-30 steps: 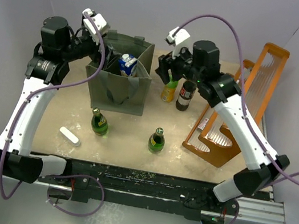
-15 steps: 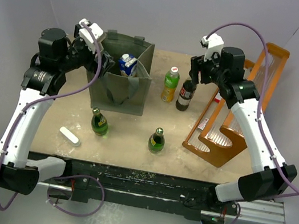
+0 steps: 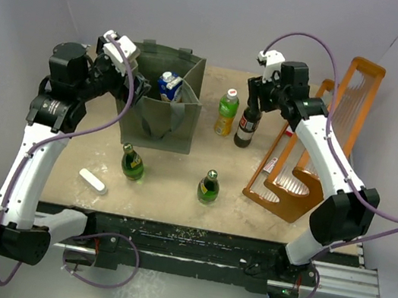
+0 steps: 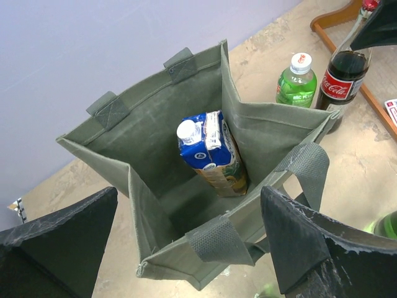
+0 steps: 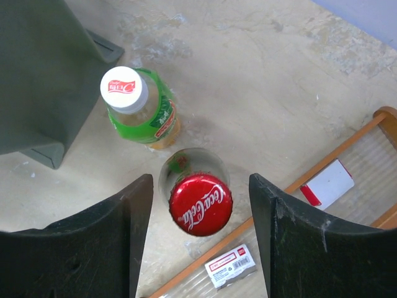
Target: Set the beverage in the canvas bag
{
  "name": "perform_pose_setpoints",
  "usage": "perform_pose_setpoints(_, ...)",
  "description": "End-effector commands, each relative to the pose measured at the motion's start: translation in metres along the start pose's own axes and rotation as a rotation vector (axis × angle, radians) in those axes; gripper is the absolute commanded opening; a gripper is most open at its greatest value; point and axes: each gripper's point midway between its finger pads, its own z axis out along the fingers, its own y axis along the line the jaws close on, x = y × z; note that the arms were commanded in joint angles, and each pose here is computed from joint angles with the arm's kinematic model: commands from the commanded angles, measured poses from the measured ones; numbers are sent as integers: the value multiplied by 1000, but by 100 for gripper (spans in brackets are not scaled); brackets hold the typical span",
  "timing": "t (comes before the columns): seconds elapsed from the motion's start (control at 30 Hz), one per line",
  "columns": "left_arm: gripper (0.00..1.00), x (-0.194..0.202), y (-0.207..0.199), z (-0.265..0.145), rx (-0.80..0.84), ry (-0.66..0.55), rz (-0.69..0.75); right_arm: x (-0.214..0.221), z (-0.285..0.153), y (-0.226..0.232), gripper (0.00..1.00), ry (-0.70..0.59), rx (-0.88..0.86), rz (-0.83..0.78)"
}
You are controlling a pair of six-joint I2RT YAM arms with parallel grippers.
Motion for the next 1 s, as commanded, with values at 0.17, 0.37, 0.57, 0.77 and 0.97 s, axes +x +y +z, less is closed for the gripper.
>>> perform_pose_setpoints(0.17, 99, -10, 5, -5, -21, -44, 33, -37, -5, -8, 52, -120, -6, 23)
perform_pose_setpoints(0.37, 99, -4, 15, -7, -66, -35, 19, -43, -11, -5, 26, -138, -29, 22)
perform_pose_setpoints(0.57, 99, 6, 36, -8, -166, 3, 1, -62, -37, -9, 0, -197, -2, -5)
perform_pose_setpoints(0.77, 99, 28, 49, -5, -231, 77, -1, -99, -95, -24, 0, -321, 90, -49)
perform_pose_setpoints(0.97, 98, 37, 44, -3, -207, 88, 0, -135, -148, -11, 0, -429, 53, -55)
